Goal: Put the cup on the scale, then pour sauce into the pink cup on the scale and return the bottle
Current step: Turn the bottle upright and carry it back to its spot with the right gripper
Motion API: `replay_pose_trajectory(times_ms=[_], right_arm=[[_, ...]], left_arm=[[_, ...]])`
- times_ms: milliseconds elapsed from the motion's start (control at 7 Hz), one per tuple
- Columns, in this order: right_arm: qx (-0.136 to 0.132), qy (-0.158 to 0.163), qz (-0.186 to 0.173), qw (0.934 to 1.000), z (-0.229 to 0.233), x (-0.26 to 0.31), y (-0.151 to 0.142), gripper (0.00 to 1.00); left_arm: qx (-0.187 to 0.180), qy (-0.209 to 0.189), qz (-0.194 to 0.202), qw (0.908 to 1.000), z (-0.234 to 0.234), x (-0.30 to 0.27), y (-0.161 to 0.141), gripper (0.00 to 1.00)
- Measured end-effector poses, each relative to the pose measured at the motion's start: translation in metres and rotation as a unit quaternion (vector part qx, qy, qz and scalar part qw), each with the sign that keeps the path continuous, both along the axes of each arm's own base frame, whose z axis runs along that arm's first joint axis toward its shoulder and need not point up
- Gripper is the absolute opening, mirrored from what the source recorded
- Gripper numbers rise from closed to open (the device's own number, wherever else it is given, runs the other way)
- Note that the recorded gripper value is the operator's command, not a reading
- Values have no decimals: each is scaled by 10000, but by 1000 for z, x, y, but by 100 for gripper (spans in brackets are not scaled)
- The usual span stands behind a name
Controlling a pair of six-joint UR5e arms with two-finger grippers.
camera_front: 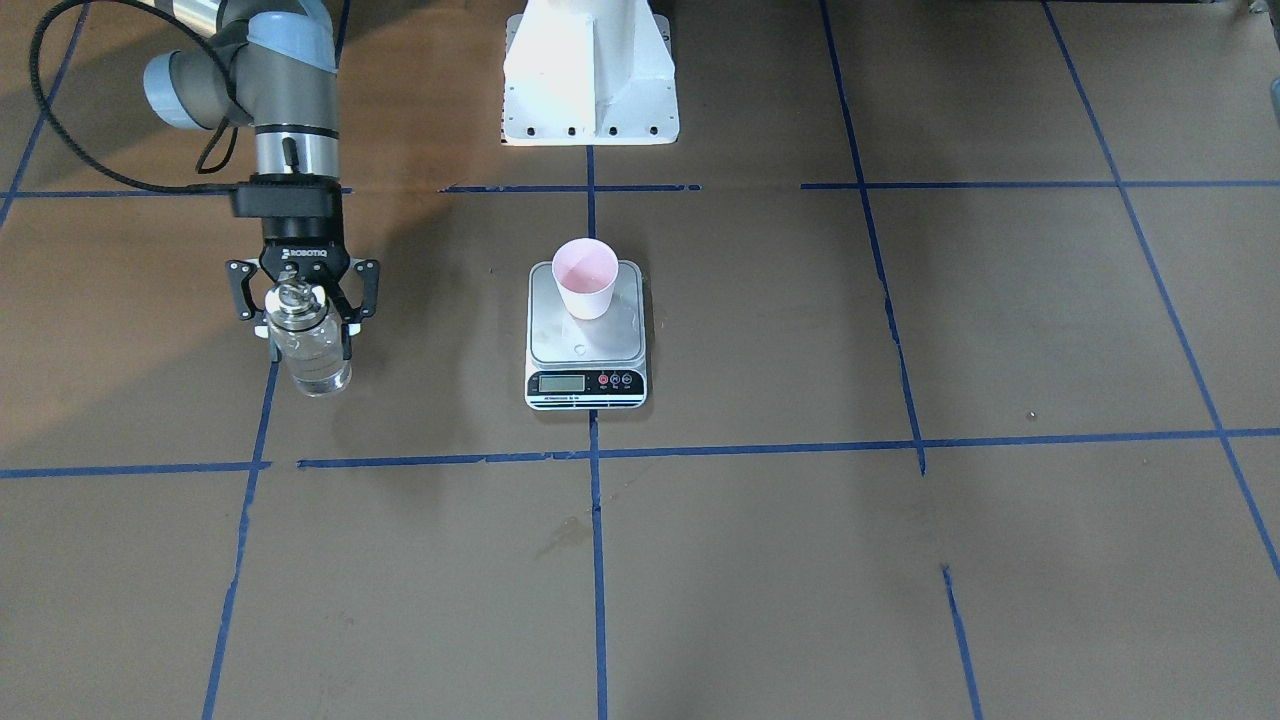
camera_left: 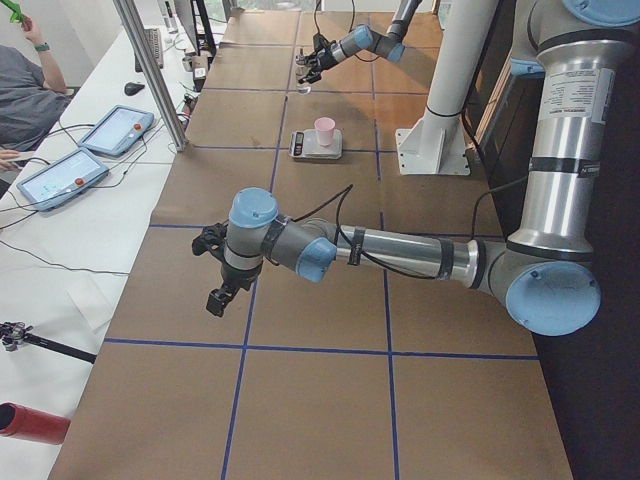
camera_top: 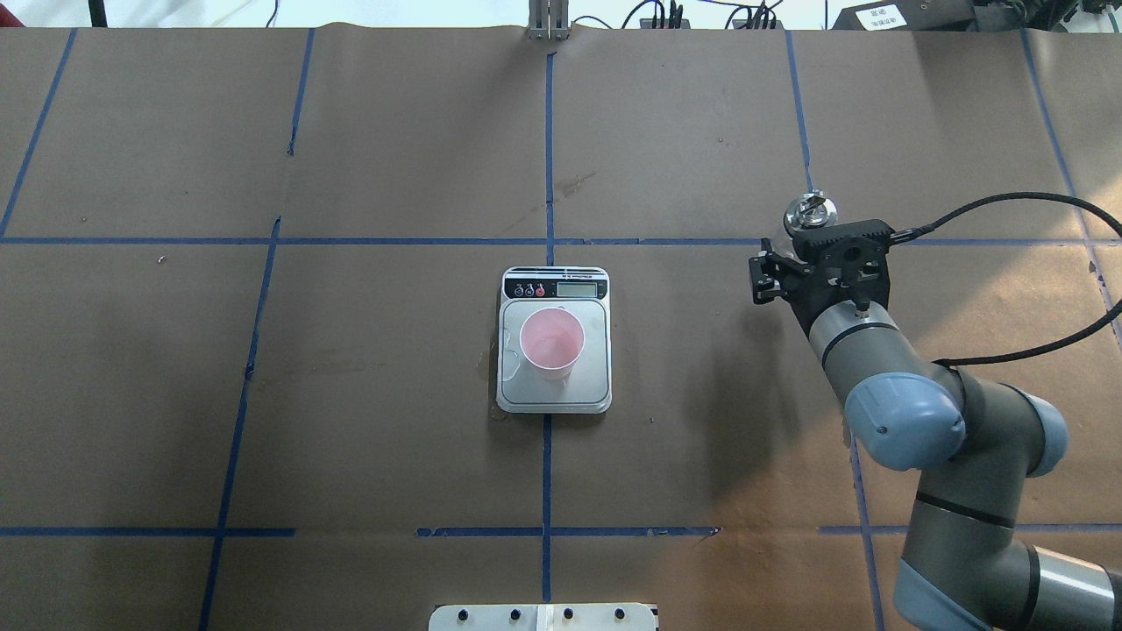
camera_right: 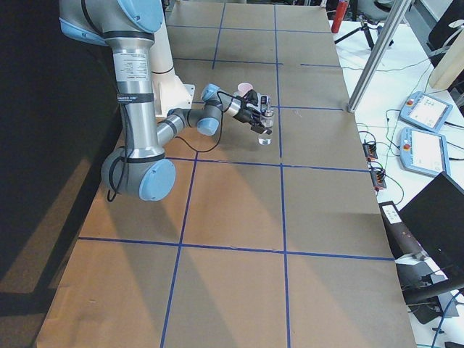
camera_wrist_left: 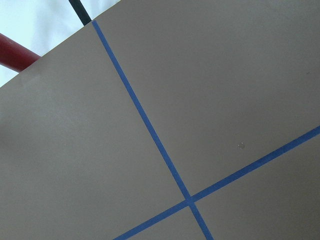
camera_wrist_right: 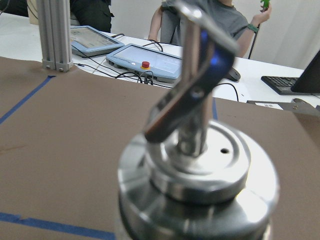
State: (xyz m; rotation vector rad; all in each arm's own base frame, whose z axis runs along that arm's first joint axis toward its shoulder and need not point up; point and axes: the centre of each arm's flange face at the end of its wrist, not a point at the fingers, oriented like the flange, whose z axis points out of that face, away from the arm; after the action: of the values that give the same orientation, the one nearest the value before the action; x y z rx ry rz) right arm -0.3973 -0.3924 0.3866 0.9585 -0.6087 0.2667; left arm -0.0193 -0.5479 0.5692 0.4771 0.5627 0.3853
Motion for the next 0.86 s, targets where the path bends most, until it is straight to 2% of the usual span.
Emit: replay_pose_trajectory(times_ms=[143, 286, 571, 857], right_arm=[[-167, -310, 81, 9993, 18, 11, 2, 0], [-308, -476, 100, 9983, 34, 21, 7, 0], [-526, -515, 142, 9972, 62, 38, 17, 0], [-625, -426, 165, 9970, 78, 41, 19, 0]], left_arm=[[32, 2, -4, 10000, -4, 0, 0, 100], [47, 4, -7, 10000, -5, -1, 0, 100], [55, 7, -7, 10000, -6, -1, 0, 100], [59, 5, -8, 10000, -7, -1, 0, 100]])
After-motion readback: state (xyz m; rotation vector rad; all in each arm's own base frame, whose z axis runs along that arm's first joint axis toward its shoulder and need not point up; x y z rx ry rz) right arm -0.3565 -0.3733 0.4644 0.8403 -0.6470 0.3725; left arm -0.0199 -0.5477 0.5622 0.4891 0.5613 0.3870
